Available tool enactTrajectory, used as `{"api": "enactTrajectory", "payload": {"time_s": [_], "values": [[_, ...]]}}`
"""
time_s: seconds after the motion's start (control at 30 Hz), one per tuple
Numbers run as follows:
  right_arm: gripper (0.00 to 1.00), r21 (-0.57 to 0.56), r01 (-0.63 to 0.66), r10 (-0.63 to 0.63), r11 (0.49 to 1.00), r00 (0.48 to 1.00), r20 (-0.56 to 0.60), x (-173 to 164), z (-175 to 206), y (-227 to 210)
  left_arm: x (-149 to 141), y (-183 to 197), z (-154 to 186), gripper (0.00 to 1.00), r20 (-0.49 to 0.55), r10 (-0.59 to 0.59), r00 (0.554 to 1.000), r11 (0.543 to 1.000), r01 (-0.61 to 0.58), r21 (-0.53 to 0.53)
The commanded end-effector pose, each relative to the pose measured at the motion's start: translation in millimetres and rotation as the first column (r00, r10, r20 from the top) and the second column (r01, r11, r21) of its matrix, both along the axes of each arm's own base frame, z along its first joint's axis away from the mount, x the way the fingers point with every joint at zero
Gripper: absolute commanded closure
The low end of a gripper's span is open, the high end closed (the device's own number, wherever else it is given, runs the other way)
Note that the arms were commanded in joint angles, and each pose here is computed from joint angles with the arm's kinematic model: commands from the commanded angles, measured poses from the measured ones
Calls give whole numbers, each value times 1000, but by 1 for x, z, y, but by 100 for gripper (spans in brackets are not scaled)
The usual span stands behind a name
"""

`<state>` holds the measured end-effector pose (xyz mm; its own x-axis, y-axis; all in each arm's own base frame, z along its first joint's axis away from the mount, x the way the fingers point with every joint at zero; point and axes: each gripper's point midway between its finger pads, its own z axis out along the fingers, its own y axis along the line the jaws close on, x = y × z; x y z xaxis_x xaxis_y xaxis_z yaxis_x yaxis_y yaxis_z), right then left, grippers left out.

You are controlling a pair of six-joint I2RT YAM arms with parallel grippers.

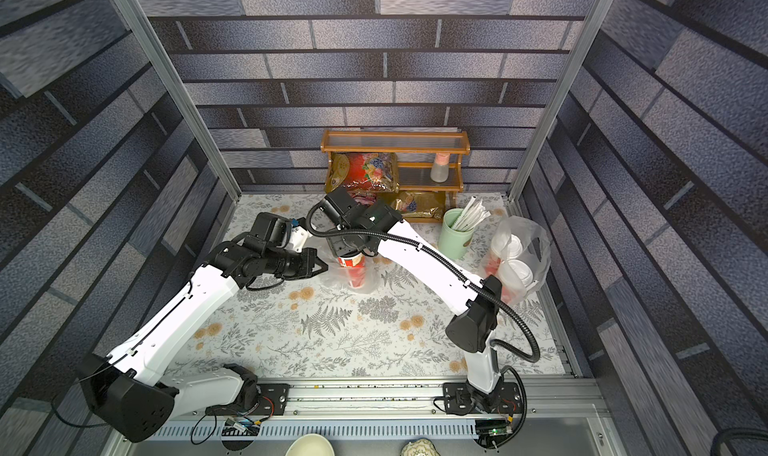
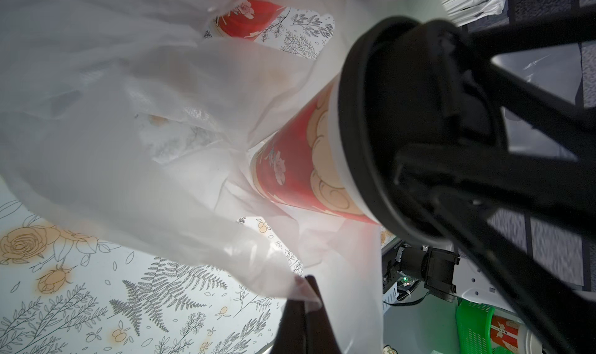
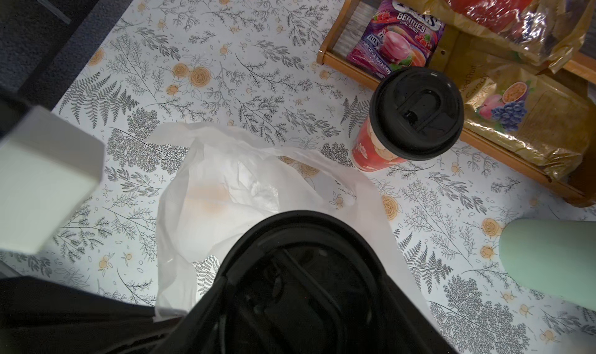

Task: Pack milk tea into plastic carrier bags
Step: Place the milk tea cup in the plastic carrier bag.

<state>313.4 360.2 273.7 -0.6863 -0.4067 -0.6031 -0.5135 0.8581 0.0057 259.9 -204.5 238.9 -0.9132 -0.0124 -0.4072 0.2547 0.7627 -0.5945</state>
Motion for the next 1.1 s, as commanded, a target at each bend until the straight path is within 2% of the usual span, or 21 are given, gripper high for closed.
{"api": "enactTrajectory", "payload": {"time_s": [0.0,0.23,0.5,0.73,0.97,1.07], "values": [[42,6,12,-12,1000,1000,5,7,-12,1,-3,0,15,100,38,-3,999,1000,4,-16],[42,34,39,-40,999,999,25,12,-40,0,-2,0,21,100,51,5,999,1000,-4,-31],[42,5,74,-74,997,996,41,16,-61,-11,-3,5,33,100,75,24,997,999,-21,-47],[41,-3,149,-149,989,986,74,8,-53,-40,-1,7,36,100,78,42,996,997,-38,-63],[39,86,252,-256,964,966,34,-12,-57,-62,6,7,37,100,82,58,995,996,-52,-70],[35,93,286,-290,954,957,26,-21,-55,-68,9,6,36,100,79,56,995,996,-50,-74]]}}
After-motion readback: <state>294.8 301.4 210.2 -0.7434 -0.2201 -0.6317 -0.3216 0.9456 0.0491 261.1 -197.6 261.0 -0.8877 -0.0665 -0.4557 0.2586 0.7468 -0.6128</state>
